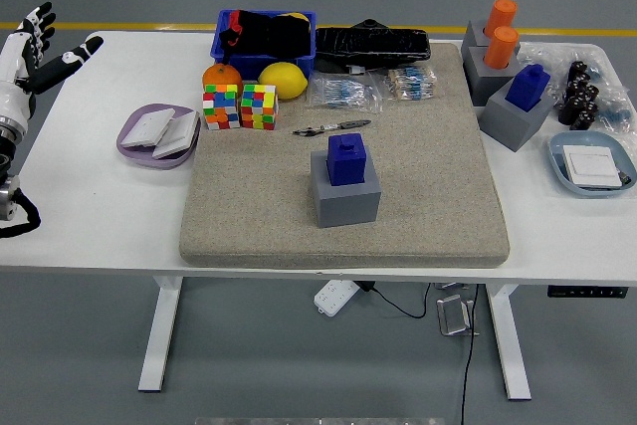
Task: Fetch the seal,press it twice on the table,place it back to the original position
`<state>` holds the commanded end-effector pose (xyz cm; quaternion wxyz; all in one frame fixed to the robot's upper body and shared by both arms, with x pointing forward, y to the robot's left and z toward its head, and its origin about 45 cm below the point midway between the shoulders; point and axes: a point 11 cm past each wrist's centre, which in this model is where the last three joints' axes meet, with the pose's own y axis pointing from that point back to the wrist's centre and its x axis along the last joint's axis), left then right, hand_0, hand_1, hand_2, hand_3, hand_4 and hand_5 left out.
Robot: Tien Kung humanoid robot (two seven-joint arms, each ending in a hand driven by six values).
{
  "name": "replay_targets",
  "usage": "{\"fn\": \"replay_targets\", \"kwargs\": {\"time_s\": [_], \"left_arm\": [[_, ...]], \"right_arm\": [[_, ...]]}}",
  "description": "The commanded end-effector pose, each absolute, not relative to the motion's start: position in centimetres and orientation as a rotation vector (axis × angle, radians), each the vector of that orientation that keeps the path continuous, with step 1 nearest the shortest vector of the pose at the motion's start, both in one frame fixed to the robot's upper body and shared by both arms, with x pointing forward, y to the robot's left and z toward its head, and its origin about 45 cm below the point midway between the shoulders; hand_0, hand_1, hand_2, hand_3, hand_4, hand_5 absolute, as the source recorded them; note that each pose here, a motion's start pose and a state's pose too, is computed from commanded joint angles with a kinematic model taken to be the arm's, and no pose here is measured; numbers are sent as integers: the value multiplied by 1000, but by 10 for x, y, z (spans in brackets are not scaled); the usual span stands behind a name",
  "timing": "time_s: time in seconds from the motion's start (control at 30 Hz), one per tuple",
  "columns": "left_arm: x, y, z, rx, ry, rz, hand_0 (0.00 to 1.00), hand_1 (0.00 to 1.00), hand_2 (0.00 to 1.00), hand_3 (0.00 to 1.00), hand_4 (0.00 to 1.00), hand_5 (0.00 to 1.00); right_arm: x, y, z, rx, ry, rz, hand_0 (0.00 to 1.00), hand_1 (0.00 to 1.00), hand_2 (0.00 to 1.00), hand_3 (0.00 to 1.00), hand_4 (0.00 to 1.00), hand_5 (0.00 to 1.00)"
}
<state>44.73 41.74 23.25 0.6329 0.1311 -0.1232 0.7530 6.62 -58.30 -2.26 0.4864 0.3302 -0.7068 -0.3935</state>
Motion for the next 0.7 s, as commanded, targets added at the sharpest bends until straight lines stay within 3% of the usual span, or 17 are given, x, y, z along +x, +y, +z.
{"fn": "replay_targets", "kwargs": {"time_s": [0.7], "left_arm": [[447, 414, 233, 288, -283, 1722, 991, 998, 998, 998, 998, 402]], "right_arm": [[65, -582, -24, 801, -1726, -968, 788, 721, 725, 662, 804, 491]]}}
